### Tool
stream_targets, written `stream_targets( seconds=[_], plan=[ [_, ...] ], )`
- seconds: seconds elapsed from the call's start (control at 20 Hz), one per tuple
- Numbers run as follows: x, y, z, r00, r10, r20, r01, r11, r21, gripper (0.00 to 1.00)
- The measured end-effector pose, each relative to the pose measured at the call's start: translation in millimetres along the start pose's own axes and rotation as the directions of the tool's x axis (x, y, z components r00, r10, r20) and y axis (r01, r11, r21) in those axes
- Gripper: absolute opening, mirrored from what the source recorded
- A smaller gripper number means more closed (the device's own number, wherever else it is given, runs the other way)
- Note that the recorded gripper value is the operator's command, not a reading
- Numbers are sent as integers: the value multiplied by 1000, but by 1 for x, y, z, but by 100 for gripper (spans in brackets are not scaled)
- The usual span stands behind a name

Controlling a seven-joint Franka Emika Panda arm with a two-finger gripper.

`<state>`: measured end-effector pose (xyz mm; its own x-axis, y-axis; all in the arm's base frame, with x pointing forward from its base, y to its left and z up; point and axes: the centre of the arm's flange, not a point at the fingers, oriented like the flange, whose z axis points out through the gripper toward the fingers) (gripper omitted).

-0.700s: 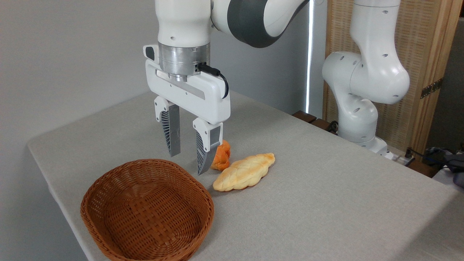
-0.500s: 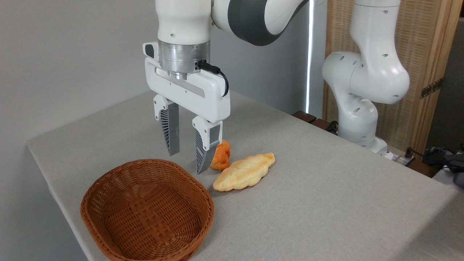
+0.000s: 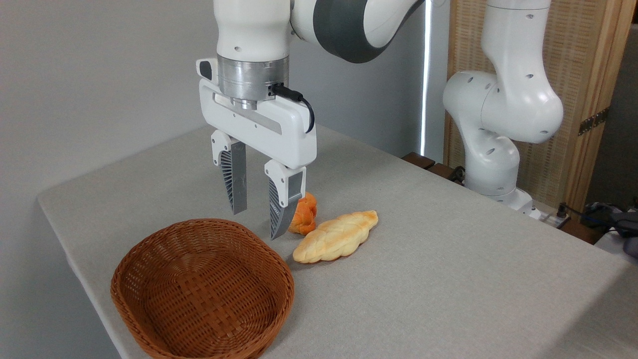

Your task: Put bread into the basket

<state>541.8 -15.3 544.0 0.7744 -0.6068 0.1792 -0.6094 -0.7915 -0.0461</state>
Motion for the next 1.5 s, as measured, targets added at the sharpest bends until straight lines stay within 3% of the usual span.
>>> stream_targets(
  seconds=[0.95, 1.25, 1.5],
  plan=[
    [-1, 0, 0, 1000, -1, 3, 1, 1000, -2, 100],
    [-9, 12, 10, 995, 11, 95, -4, 997, -75, 100],
    [-11, 38, 29, 990, 52, 133, -37, 993, -112, 100]
  ],
)
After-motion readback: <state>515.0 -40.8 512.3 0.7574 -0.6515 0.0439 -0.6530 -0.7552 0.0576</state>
